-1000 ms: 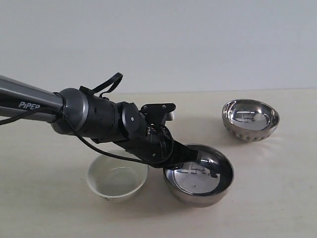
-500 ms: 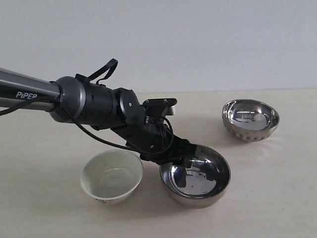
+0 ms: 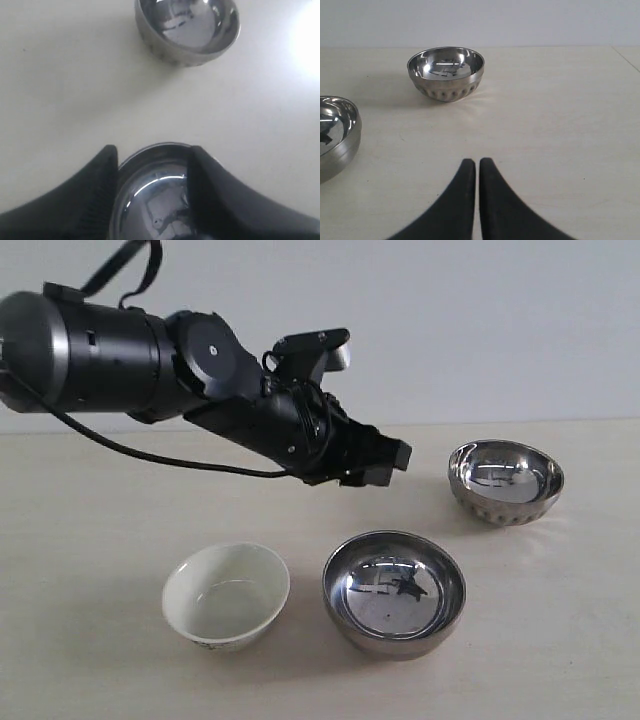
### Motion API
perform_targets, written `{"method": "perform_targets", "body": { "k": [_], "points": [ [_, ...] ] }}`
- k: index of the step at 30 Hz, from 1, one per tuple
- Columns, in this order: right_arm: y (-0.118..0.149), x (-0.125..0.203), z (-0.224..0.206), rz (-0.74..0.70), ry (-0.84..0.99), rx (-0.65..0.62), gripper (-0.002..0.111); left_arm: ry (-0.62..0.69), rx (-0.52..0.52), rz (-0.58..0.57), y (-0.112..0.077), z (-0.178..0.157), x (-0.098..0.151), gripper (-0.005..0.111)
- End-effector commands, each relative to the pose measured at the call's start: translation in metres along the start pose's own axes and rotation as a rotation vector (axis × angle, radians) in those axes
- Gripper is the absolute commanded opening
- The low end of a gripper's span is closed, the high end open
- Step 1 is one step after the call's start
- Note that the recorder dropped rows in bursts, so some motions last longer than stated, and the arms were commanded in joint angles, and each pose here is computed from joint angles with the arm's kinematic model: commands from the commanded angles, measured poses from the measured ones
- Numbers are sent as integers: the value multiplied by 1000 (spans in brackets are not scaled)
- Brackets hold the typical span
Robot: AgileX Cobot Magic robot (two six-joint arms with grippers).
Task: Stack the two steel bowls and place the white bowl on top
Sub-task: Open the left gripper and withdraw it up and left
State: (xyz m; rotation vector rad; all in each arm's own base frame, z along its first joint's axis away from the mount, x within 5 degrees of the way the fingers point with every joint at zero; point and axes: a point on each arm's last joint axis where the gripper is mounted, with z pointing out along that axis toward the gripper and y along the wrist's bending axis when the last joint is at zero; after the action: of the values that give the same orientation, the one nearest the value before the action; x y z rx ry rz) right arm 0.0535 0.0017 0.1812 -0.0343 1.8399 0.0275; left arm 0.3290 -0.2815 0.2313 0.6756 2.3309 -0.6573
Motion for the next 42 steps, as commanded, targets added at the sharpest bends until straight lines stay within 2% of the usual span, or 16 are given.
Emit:
{"method": "perform_targets", "body": {
  "k": [1, 4, 17, 25, 34, 42],
  "points": [
    [-1, -1, 0, -8, -14, 9, 0, -67, 16, 41, -9, -29, -14, 23],
    [-1, -1, 0, -8, -14, 9, 0, -102, 14, 49, -12, -44, -17, 4],
    [-1, -1, 0, -8, -14, 9, 0, -242, -15, 99, -20, -119, 6, 4],
    [-1, -1, 0, -8, -14, 9, 0, -345, 11, 114, -32, -185, 26, 4],
    [-1, -1, 0, -8, -14, 9, 0, -470, 20, 86, -32, -243, 80, 4],
    [-1, -1, 0, -8, -14, 9, 0, -554, -14, 75, -17, -257, 149, 4]
  ]
}}
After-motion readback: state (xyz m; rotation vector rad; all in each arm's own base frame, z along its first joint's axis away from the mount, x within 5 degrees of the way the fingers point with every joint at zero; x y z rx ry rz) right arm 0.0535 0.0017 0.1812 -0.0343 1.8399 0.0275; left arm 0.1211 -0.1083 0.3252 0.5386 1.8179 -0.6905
